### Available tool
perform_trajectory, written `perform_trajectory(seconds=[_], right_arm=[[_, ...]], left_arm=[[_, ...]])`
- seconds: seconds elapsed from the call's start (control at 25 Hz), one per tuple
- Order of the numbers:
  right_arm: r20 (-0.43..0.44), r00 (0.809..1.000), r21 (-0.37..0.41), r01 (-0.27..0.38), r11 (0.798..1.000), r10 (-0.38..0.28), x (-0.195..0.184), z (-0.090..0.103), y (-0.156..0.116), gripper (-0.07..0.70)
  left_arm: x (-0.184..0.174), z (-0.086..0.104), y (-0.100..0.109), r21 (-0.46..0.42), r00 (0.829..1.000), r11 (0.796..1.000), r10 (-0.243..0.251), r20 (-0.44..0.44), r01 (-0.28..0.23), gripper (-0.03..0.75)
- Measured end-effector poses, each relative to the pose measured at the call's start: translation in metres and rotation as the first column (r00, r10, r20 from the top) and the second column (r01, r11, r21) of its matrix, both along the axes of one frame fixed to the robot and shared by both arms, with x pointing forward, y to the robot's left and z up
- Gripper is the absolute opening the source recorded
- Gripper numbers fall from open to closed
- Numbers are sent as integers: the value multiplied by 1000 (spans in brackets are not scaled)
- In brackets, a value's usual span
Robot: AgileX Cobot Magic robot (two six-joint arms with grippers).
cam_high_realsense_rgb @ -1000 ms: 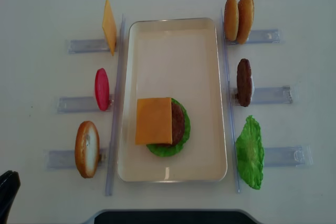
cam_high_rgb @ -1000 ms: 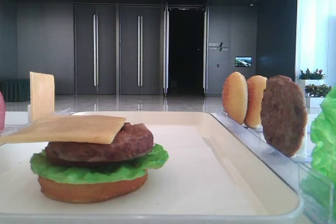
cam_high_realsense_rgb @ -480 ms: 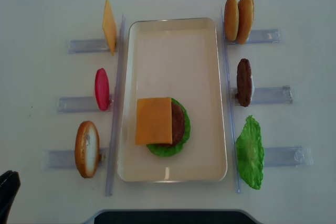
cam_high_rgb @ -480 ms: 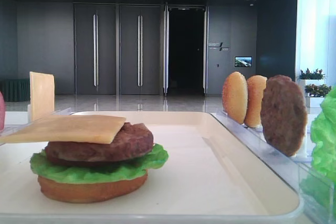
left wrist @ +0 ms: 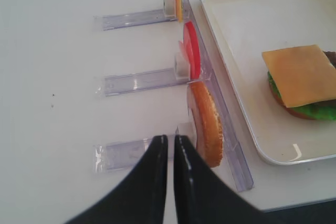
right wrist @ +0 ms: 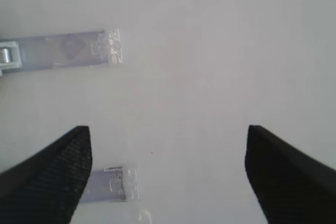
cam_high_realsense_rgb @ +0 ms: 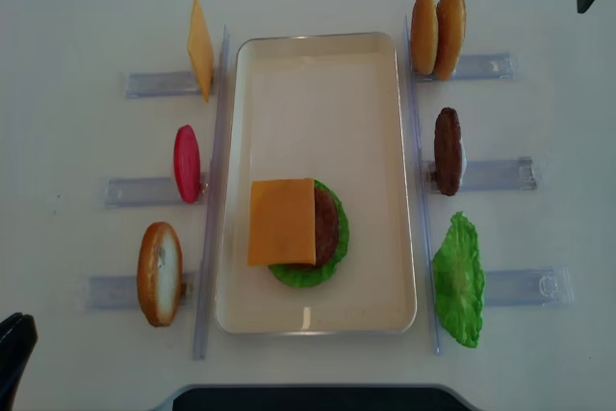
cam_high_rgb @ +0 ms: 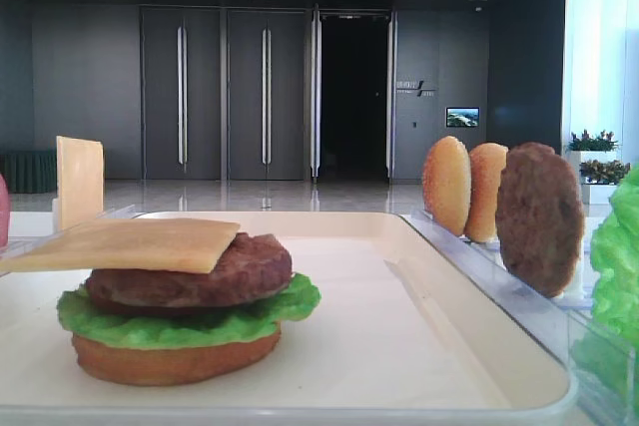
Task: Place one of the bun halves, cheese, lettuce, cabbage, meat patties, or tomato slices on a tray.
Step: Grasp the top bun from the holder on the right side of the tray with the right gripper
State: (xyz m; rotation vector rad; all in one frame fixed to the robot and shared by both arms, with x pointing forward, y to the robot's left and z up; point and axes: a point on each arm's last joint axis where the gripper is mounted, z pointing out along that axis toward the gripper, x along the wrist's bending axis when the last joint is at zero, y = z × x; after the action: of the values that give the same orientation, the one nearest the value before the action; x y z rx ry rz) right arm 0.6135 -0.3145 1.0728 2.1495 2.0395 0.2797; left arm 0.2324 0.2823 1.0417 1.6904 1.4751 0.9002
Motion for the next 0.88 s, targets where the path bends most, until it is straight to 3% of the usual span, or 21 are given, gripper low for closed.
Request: perform_trajectory(seconds=[0.44, 0.6, 0.88], right_arm=[[-16, 1000, -1, -21, 1000, 21, 16, -11, 11, 590], [-10, 996, 7, -91, 996, 91, 14, -11, 52, 590], [88, 977, 48, -198, 979, 193, 6, -9, 136, 590]], left_arm=[[0, 0, 0, 0, 1000, 1000, 0, 0, 0, 301], [0, 0, 0, 0, 1000, 1000, 0, 0, 0, 301], [0, 0, 0, 0, 1000, 1000, 0, 0, 0, 301]])
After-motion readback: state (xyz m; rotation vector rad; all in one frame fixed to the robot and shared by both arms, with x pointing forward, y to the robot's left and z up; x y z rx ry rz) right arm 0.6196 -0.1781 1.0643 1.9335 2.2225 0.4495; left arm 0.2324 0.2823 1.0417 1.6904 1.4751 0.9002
